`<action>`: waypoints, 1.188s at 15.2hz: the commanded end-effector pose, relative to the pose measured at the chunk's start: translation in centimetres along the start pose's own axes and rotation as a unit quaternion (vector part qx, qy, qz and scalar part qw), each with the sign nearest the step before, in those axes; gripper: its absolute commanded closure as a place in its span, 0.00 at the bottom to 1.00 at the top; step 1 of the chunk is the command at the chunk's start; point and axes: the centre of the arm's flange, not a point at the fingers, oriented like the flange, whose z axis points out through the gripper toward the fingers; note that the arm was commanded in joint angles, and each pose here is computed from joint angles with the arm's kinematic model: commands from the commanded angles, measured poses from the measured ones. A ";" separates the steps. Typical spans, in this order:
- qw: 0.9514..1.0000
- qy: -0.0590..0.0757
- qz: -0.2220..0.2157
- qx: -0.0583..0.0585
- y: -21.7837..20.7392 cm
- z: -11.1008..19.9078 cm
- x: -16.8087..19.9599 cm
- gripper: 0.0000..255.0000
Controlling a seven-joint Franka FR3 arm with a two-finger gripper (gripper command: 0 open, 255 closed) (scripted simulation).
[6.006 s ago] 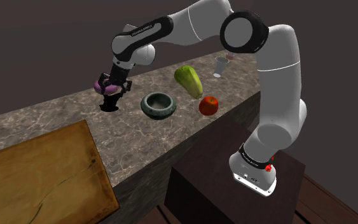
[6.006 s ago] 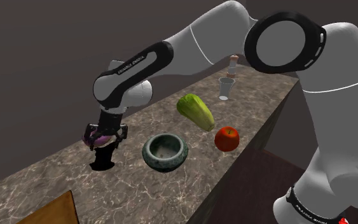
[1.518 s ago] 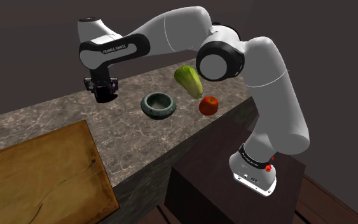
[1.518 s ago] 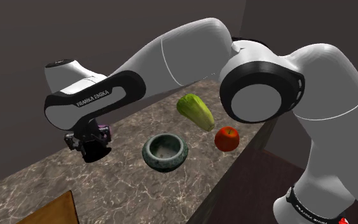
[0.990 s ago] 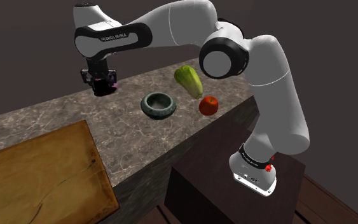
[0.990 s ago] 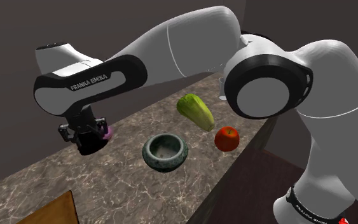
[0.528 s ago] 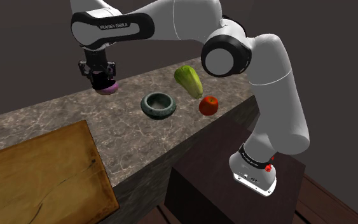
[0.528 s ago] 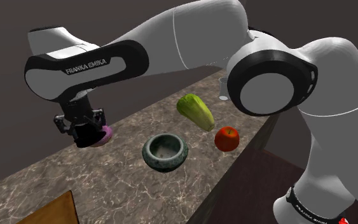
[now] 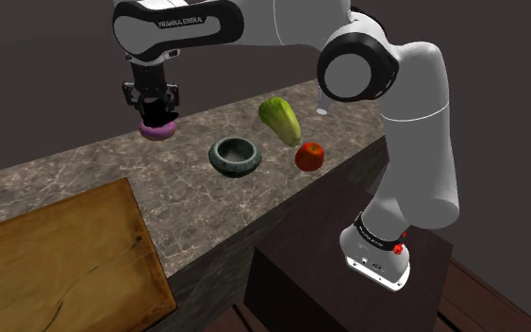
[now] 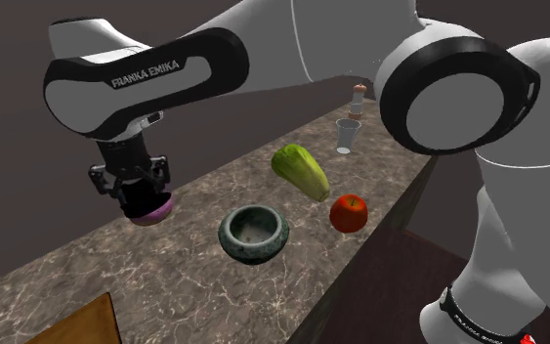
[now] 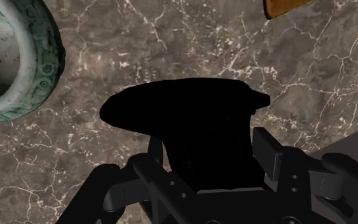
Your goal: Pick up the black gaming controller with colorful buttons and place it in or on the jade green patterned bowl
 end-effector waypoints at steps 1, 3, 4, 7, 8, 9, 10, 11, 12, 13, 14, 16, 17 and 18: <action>1.000 0.000 0.000 0.000 2.4 -0.1 -0.9 1.00; 1.000 0.000 0.000 0.000 4.9 -0.2 -1.8 1.00; 1.000 0.000 0.000 0.000 6.1 -0.3 -2.3 1.00; 1.000 0.000 0.000 0.000 9.8 -0.5 -3.7 1.00; 1.000 0.000 0.000 0.000 11.1 -0.6 -4.2 1.00; 1.000 0.000 0.000 0.000 12.3 -0.7 -4.7 1.00; 1.000 0.000 0.000 0.000 13.5 -0.7 -5.1 1.00; 1.000 0.000 0.000 0.000 14.7 -0.8 -5.6 1.00; 1.000 0.000 0.000 0.000 16.0 -0.9 -6.1 1.00; 1.000 0.000 0.000 0.000 17.2 -0.9 -6.6 1.00; 1.000 0.000 0.000 0.000 18.4 -1.0 -7.0 1.00; 1.000 0.000 0.000 0.000 20.9 -1.1 -8.0 1.00; 1.000 0.000 0.000 0.000 22.6 -1.2 -8.6 1.00; 1.000 0.000 0.000 0.000 22.6 -0.7 -8.6 1.00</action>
